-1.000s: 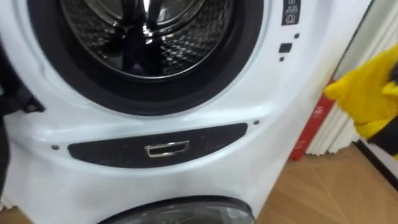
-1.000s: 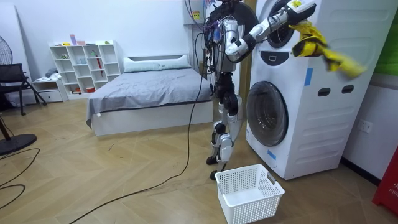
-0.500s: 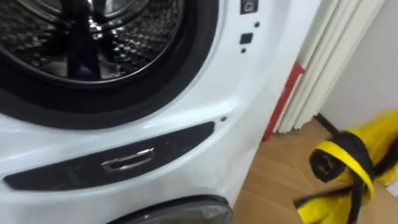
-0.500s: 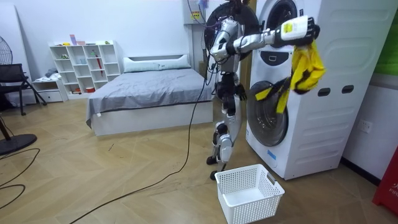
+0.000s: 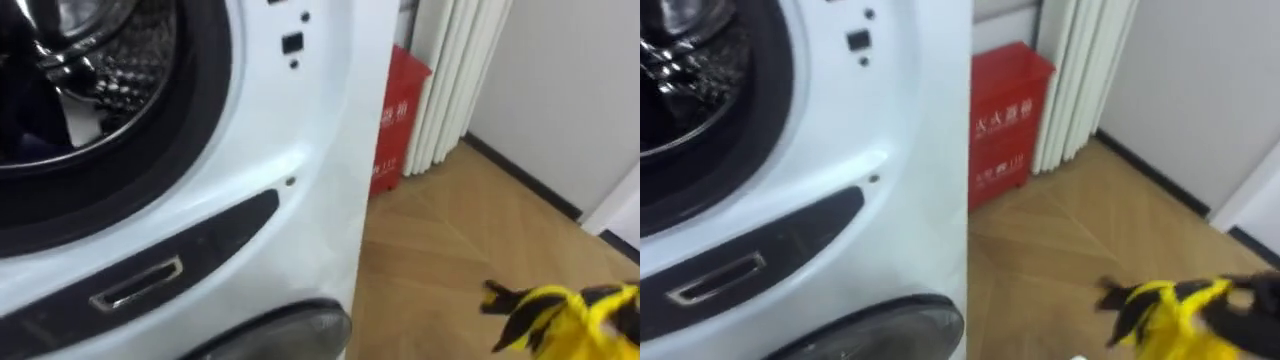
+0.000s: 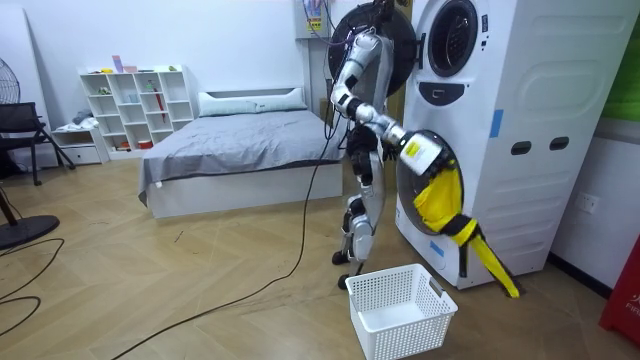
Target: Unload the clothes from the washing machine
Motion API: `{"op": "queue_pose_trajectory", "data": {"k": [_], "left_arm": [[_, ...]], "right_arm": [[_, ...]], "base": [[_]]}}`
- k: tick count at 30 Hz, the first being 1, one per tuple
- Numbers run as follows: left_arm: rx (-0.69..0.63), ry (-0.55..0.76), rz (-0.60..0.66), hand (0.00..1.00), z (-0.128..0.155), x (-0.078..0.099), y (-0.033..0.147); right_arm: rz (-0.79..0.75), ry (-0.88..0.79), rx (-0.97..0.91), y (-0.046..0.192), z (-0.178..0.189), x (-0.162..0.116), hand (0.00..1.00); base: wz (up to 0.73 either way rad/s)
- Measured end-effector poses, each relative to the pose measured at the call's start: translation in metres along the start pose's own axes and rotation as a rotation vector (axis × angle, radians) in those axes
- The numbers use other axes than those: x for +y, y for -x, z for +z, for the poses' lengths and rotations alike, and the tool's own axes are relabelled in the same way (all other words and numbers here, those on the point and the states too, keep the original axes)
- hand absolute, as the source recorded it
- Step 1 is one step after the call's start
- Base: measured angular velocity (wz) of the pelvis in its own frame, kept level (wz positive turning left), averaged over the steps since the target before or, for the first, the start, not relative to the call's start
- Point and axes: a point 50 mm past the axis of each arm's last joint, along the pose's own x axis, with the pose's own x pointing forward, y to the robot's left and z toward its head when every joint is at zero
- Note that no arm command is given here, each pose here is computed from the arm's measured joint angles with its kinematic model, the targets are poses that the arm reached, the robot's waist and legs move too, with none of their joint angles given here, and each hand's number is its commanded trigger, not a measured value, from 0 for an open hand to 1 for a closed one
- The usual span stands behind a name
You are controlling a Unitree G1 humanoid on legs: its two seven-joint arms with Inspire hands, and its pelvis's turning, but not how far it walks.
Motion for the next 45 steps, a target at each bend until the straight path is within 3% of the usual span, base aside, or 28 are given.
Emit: {"op": "queue_pose_trajectory", "data": {"k": [6,13,27,28,29,30,31,45], "left_arm": [[0.038,0.028,0.054,0.0,-0.005,-0.023,0.001],[0.006,0.003,0.052,0.0,0.005,-0.029,0.0],[-0.05,0.115,0.043,0.0,0.043,-0.041,-0.002],[-0.054,0.117,0.044,0.0,0.046,-0.042,-0.003],[-0.056,0.118,0.045,0.0,0.047,-0.042,-0.003],[-0.061,0.117,0.047,0.0,0.048,-0.042,-0.003],[-0.062,0.112,0.048,0.0,0.048,-0.043,-0.002],[-0.079,0.1,0.055,0.0,0.053,-0.047,-0.002]], "right_arm": [[0.067,-0.053,0.125,-0.005,-0.035,0.037,1.0],[0.046,-0.067,0.075,-0.018,-0.026,0.042,1.0],[0.071,-0.041,0.148,-0.039,-0.035,0.061,1.0],[0.068,-0.042,0.153,-0.04,-0.036,0.062,0.86],[0.066,-0.041,0.156,-0.041,-0.036,0.062,0.64],[0.059,-0.039,0.159,-0.041,-0.037,0.063,0.29],[0.055,-0.037,0.166,-0.042,-0.038,0.064,0.0],[0.028,-0.041,0.166,-0.037,-0.048,0.064,0.0]], "base": [[-0.17],[-0.03],[0.04],[0.06],[0.05],[0.0],[0.0],[0.03]]}}
